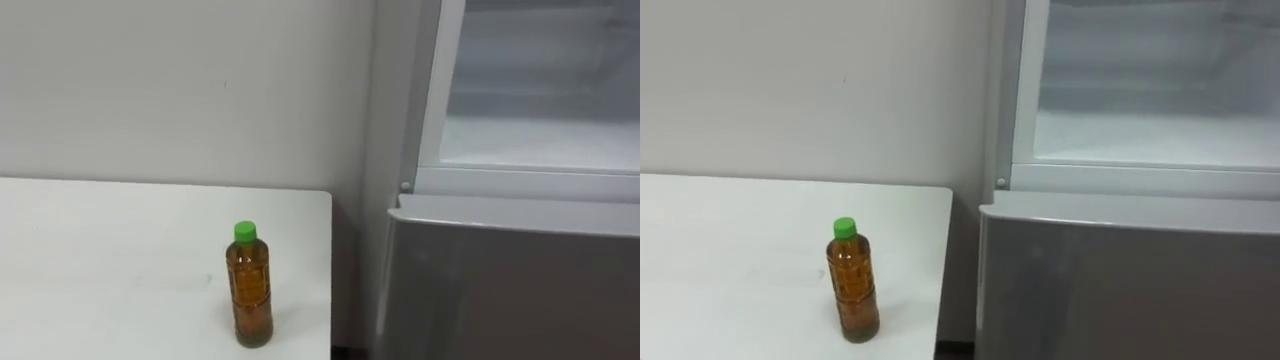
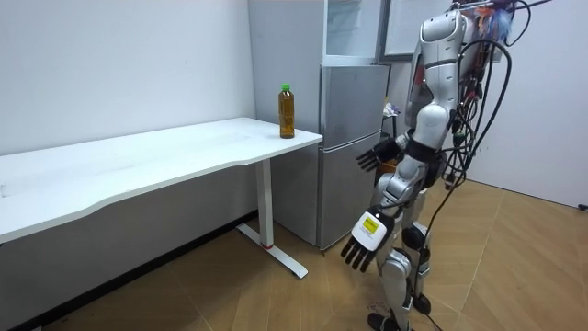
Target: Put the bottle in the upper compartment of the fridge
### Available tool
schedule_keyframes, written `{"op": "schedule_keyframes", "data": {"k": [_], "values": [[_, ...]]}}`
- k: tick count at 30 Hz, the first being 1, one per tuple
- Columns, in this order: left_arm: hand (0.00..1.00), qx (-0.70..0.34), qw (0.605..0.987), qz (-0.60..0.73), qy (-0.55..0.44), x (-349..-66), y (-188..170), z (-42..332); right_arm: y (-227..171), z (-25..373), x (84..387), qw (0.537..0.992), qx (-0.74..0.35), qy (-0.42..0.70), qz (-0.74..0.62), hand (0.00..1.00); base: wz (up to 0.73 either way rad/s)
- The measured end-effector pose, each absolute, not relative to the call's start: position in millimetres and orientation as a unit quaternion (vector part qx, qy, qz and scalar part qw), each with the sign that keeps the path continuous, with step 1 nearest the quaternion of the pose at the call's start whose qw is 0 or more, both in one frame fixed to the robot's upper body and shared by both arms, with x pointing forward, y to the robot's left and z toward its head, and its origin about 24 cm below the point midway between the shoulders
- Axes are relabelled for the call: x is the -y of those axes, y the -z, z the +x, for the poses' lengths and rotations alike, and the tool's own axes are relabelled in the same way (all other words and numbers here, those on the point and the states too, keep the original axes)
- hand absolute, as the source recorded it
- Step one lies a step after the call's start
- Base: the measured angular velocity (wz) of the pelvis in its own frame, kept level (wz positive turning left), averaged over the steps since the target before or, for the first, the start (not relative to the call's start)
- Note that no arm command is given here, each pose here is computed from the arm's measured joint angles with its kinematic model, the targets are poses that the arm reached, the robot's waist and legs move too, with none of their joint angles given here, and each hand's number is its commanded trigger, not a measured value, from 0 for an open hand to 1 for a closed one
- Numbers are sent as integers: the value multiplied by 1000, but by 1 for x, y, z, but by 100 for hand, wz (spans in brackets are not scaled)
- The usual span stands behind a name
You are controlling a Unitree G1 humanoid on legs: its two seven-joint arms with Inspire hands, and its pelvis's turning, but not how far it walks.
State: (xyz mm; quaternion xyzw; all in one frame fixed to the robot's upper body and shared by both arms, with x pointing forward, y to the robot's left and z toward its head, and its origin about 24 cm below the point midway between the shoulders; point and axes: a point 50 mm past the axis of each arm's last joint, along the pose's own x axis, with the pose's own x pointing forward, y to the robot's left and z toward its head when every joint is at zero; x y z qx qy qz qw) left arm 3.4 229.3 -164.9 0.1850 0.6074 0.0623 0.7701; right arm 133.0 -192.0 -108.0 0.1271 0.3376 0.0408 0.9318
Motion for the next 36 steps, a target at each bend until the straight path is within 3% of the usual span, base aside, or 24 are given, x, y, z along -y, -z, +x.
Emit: {"op": "schedule_keyframes", "data": {"k": [25,36], "values": [[0,-614,764,198,-13,-228,166,8,4,201,140,965,-92,-208,127,0,-1],[0,-625,754,202,-3,-226,167,8,-27,224,133,965,-32,-232,114,0,0]]}}
